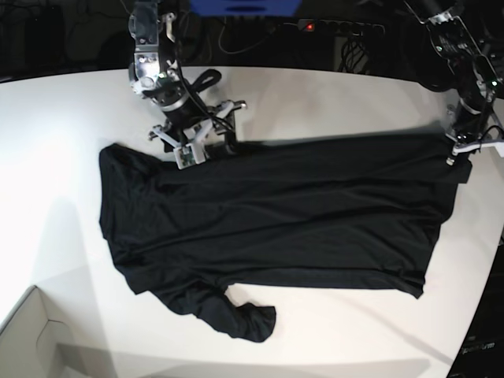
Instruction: Layout the t-shirt on the table in an organized manner, then fold the t-shirt properly
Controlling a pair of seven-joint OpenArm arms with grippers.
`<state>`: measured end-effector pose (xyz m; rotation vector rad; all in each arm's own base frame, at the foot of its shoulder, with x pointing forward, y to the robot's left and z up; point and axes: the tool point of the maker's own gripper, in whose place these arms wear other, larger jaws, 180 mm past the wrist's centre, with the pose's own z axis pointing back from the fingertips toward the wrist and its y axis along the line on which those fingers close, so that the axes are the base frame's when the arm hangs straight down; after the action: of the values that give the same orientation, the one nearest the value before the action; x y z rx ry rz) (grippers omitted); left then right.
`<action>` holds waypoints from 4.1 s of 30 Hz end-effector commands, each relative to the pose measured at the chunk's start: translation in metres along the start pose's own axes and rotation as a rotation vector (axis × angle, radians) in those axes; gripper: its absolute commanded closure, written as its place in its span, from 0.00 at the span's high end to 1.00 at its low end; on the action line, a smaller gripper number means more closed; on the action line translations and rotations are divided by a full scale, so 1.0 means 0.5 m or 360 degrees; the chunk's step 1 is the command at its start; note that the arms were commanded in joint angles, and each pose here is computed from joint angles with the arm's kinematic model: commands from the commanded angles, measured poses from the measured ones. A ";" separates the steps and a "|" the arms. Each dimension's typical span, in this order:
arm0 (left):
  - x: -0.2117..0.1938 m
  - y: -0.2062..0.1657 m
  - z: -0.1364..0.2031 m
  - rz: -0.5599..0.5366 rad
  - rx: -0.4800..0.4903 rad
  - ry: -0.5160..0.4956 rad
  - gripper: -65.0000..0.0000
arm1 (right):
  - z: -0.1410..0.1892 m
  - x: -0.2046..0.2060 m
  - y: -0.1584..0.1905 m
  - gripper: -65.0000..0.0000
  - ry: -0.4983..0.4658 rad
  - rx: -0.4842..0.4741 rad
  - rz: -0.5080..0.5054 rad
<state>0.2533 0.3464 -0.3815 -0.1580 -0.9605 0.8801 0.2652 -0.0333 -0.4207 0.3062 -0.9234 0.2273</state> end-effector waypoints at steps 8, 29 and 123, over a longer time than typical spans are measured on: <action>0.032 -0.011 0.003 -0.0026 -0.0029 -0.0070 0.00 | -0.013 0.012 0.005 0.62 -0.0043 0.0026 -0.0029; 0.050 -0.012 0.006 -0.0044 -0.0038 -0.0093 0.00 | 0.033 0.018 0.010 0.00 -0.0081 0.0006 -0.0003; 0.122 -0.103 -0.013 -0.0435 -0.0040 0.0414 0.00 | 0.114 0.059 -0.030 0.00 -0.0085 0.0050 0.0336</action>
<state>0.2968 0.3481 -0.3383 -0.1775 -0.6757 0.5895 0.2336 -0.0681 -0.3853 0.2307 -0.9257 0.4352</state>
